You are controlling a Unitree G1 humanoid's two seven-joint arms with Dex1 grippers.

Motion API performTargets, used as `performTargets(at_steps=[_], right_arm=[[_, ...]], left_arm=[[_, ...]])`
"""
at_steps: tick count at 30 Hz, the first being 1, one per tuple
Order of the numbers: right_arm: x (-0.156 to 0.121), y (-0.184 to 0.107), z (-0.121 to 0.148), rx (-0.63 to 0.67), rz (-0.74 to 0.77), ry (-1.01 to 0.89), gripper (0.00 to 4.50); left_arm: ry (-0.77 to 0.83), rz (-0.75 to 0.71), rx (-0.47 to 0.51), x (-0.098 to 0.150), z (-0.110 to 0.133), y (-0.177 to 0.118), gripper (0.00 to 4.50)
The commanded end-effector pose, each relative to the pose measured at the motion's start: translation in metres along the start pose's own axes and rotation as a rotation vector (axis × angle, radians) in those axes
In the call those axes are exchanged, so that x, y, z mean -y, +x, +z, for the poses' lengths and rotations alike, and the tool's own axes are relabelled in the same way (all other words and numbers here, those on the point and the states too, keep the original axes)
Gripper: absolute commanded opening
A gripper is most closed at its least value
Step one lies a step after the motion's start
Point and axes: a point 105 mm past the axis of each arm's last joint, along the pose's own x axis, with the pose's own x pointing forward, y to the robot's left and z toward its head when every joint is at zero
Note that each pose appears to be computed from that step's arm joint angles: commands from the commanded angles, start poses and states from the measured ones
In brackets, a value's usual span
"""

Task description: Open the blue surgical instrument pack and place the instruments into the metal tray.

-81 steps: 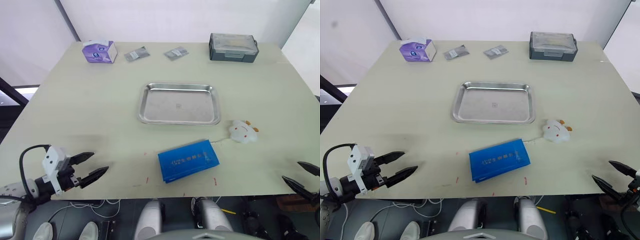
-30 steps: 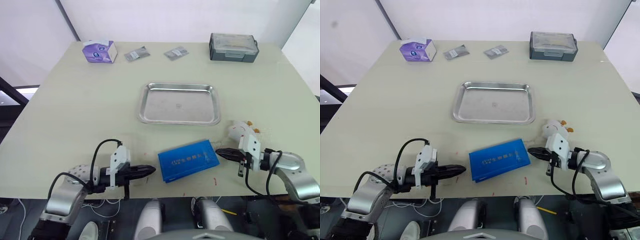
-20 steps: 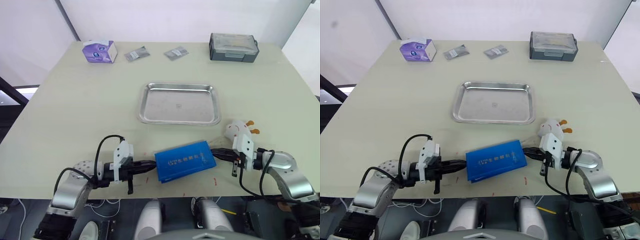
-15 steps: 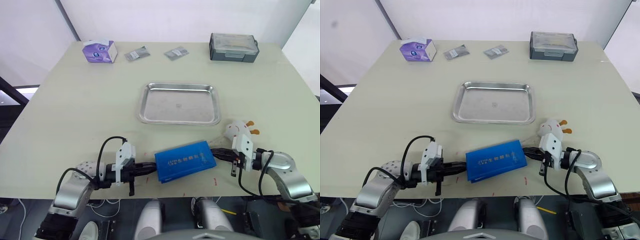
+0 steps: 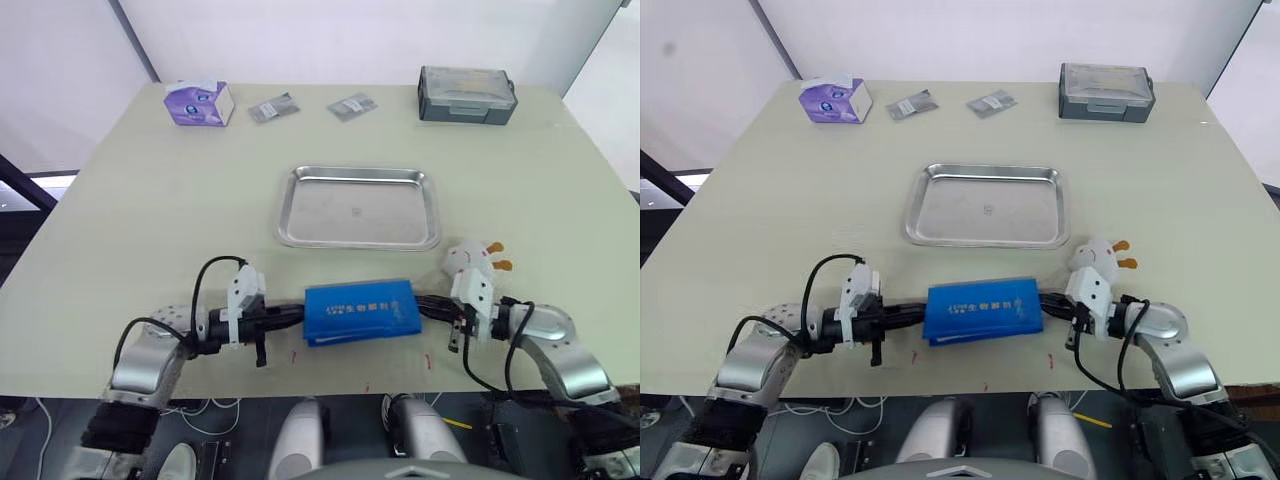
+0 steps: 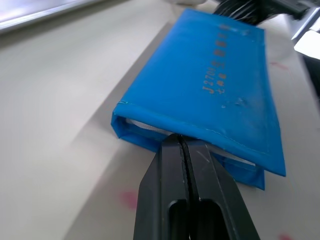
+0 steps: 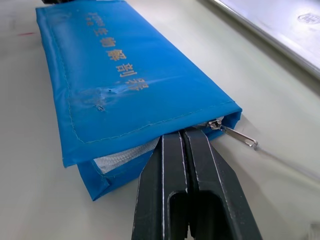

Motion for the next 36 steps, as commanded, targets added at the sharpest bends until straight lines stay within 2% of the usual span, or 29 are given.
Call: performTargets(at_steps=[1,4,11,19,26,27,28,29,30,31,33,35,36], right_arm=[[0.004,0.008,0.011,0.019,-0.021,-0.041,0.0],[0.008,0.015,0.013,0.021,-0.042,-0.059,0.0],[0.009,0.013,0.012,0.013,-0.048,-0.058,0.0],[0.006,-0.017,0.008,-0.028,-0.046,-0.045,0.0],[-0.003,-0.044,0.011,-0.025,-0.03,-0.079,0.0],[-0.006,-0.045,0.017,0.006,-0.014,-0.104,0.58],[-0.009,-0.046,0.021,0.029,-0.001,-0.122,0.96],[-0.012,-0.046,0.025,0.057,0.021,-0.151,1.12],[-0.013,-0.045,0.027,0.068,0.032,-0.185,1.76],[-0.014,-0.044,0.028,0.074,0.038,-0.232,2.1],[-0.017,-0.04,0.025,0.056,0.078,-0.314,3.12],[-0.019,-0.036,0.025,0.067,0.096,-0.359,4.25],[-0.019,-0.034,0.026,0.077,0.101,-0.376,4.5]], left_arm=[[0.062,0.055,0.027,-0.014,0.013,-0.007,0.03],[0.085,0.092,0.036,-0.024,0.017,-0.008,0.03],[0.091,0.093,0.022,-0.025,0.012,-0.01,0.03],[0.051,0.071,-0.006,-0.02,0.006,-0.023,0.03],[0.132,0.097,0.014,-0.017,0.014,-0.054,0.03],[0.151,0.09,0.016,-0.015,0.018,-0.06,0.0],[0.163,0.085,0.017,-0.014,0.021,-0.064,0.0],[0.172,0.065,0.017,-0.011,0.024,-0.067,0.0],[0.181,0.047,0.02,-0.009,0.029,-0.068,0.0],[0.191,0.029,0.025,-0.007,0.032,-0.068,0.0],[0.216,-0.04,0.033,0.002,0.041,-0.063,0.55],[0.24,-0.091,0.041,0.01,0.047,-0.057,1.41],[0.257,-0.115,0.038,0.014,0.048,-0.054,1.86]])
